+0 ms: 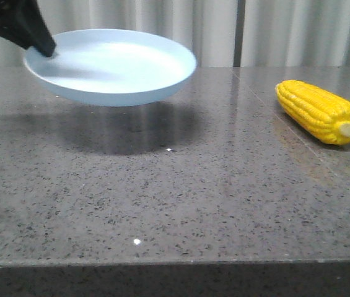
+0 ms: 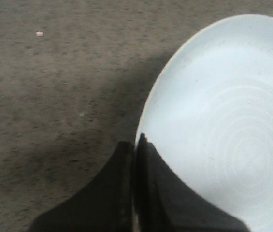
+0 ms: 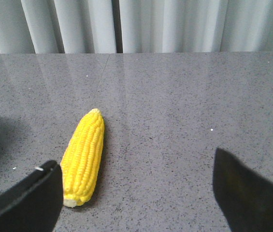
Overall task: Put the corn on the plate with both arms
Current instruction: 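Slide the plate toward the table center and release it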
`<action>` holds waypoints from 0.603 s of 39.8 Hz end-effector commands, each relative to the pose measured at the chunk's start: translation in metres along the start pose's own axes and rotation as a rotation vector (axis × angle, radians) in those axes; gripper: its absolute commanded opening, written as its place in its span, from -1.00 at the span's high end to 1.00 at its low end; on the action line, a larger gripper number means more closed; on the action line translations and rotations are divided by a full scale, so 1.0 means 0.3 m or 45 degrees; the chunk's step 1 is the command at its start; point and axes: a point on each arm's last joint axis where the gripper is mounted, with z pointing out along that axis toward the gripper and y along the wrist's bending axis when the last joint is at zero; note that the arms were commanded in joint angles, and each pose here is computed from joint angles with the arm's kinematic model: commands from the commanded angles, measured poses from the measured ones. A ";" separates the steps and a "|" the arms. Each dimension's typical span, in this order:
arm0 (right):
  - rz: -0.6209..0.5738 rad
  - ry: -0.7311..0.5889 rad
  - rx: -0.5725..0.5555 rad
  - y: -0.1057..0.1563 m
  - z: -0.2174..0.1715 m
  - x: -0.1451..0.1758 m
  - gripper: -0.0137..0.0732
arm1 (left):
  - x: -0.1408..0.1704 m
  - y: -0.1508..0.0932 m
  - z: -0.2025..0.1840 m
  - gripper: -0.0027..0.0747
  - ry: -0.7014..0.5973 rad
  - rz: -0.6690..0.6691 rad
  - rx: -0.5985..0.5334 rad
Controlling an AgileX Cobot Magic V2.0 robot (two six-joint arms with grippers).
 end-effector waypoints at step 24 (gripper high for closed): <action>-0.012 -0.121 -0.001 0.003 -0.006 -0.059 -0.81 | -0.043 -0.034 0.063 -0.12 -0.025 -0.042 0.057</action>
